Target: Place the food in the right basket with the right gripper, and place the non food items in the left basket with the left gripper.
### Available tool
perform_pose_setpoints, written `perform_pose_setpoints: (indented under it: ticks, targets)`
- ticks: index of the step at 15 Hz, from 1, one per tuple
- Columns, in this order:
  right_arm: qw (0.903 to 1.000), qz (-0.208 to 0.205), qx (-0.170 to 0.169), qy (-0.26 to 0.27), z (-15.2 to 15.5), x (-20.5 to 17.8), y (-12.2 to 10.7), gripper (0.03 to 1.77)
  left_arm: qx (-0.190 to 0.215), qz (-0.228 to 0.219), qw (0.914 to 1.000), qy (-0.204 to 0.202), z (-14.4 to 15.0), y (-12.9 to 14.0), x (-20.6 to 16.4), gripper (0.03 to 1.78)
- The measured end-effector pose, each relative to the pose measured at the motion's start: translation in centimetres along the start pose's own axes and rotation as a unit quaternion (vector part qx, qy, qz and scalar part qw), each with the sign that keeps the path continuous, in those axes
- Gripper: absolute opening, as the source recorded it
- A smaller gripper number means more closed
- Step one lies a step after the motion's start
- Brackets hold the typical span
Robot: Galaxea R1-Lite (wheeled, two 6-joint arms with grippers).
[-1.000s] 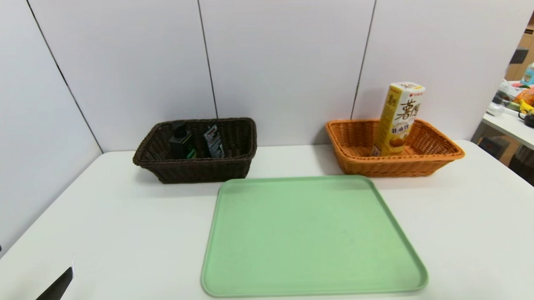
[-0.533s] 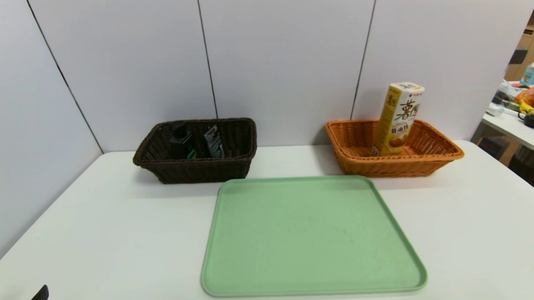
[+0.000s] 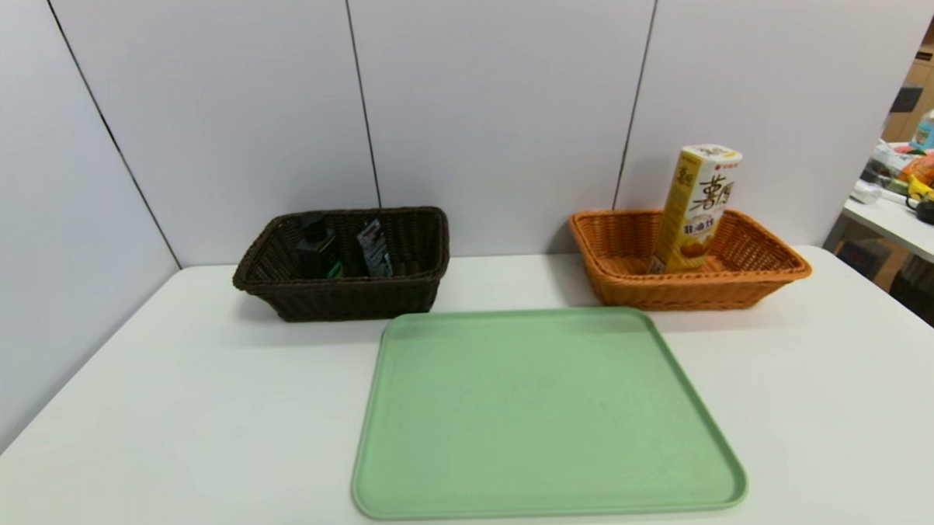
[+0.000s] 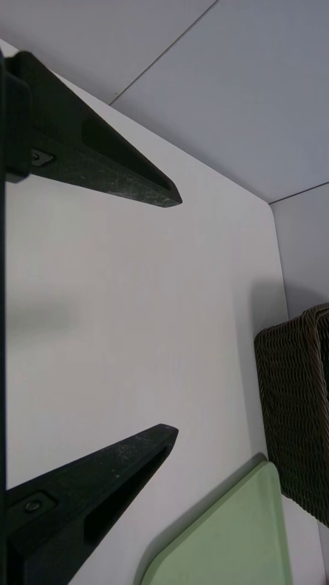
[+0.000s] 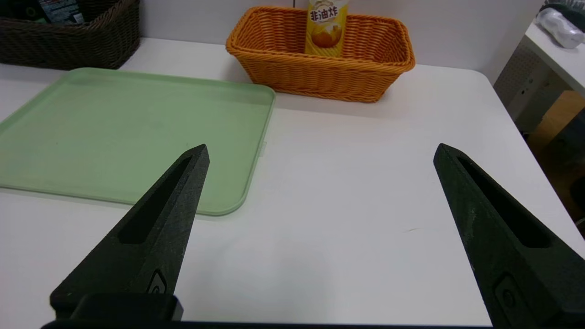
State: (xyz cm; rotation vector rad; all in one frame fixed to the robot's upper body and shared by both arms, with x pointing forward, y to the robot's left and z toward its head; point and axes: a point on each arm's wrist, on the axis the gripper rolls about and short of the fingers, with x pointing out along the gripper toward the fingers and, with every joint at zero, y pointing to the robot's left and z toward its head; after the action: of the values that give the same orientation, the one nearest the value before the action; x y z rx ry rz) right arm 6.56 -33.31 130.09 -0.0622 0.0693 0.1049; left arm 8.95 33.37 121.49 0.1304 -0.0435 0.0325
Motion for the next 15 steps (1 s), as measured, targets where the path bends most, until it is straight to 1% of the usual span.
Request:
perform_pose_setpoints:
  ticks: [4,6,8,9,13,15]
  targets:
    - [0.9997,0.000,-0.006,-0.023,-0.7,-0.9,0.2,1.69,-0.009,0.004,0.9999,-0.004,-0.4,0.0,-0.4,1.69]
    - [0.9996,0.001,-0.006,-0.029,-1.0,-1.2,0.2,1.69,-0.016,0.002,0.9999,0.004,-0.7,-0.1,-0.5,1.69]
    - [0.9990,0.007,-0.006,-0.044,-1.6,-1.3,0.3,1.69,-0.026,0.000,0.9993,0.027,-1.5,-0.2,-0.8,1.69]
    - [0.9986,0.008,-0.007,-0.052,-1.9,-1.3,0.3,1.69,-0.027,0.005,0.9991,0.031,-1.7,-0.1,-0.9,1.69]
    - [0.9988,0.012,-0.004,-0.048,-4.3,-1.0,0.4,1.69,-0.025,-0.002,0.9994,0.025,-1.9,-0.2,-1.3,1.69]
    - [0.9991,0.013,-0.001,-0.042,-5.8,-0.9,0.5,1.69,-0.020,-0.015,0.9991,0.035,-2.4,-0.3,-1.5,1.69]
